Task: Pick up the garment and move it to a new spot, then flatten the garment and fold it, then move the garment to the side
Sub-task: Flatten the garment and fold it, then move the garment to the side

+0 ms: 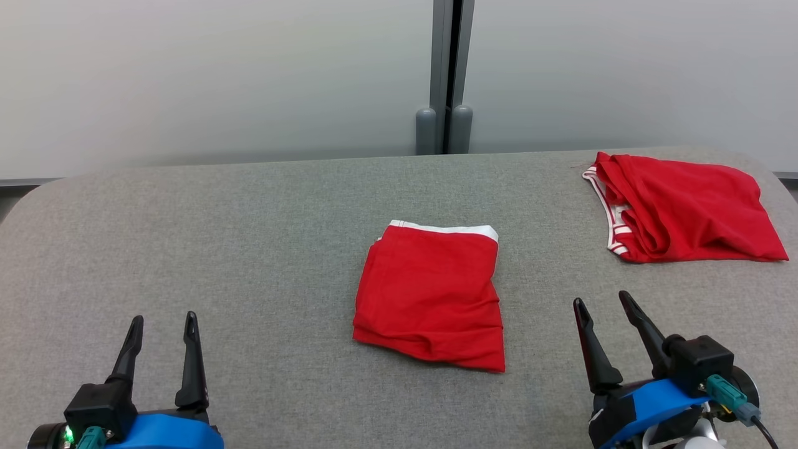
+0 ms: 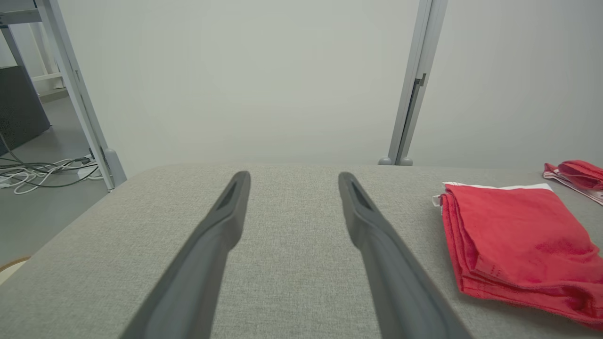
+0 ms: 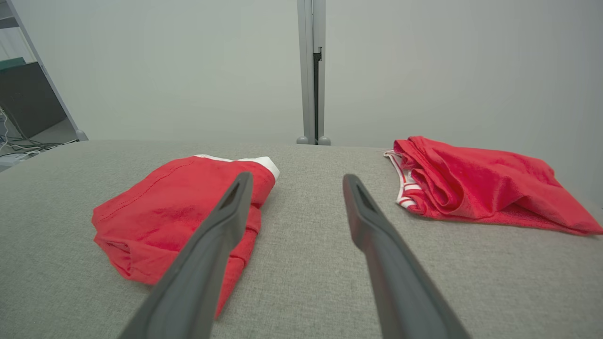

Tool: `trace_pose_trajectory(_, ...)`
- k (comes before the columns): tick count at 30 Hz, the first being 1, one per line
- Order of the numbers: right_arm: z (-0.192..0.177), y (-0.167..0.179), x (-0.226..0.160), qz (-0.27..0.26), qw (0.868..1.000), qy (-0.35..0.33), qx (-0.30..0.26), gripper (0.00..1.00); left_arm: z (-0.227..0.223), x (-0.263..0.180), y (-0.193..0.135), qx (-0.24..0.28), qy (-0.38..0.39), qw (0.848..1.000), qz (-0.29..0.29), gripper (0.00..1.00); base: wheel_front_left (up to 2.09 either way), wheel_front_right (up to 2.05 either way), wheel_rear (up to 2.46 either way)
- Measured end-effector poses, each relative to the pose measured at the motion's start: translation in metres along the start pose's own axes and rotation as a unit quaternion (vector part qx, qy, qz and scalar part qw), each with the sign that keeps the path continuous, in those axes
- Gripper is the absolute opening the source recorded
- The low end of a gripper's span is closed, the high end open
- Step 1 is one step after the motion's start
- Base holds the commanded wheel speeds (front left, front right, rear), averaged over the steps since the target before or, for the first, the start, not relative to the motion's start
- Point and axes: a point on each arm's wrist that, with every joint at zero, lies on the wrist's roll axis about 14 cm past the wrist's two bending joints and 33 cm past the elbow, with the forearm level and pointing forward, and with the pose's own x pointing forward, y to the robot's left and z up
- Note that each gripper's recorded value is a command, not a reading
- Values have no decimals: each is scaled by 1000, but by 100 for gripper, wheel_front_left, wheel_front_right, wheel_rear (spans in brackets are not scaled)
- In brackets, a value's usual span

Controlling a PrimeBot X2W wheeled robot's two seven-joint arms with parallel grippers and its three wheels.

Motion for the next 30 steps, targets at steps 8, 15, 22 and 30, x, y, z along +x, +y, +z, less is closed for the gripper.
trace_pose_trajectory(8, -8, 0, -2, -1, 1000, 12, 4, 100, 1, 1, 1, 0, -1, 1000, 3, 100, 0, 0, 0)
trace_pose_trajectory(15, 19, 14, 38, 29, 999, -18, -13, 100, -5, 7, 2, -2, 7, 1000, 7, 100, 0, 0, 0)
trace_pose_trajectory(22, 26, 36, 92, 70, 997, 8, -36, 100, -7, 18, 5, -3, 6, 1000, 14, 100, 0, 0, 0)
trace_pose_trajectory(30, -49, 45, 110, 88, 986, 133, -40, 100, -20, 31, 6, -11, 14, 1000, 22, 100, 0, 0, 0)
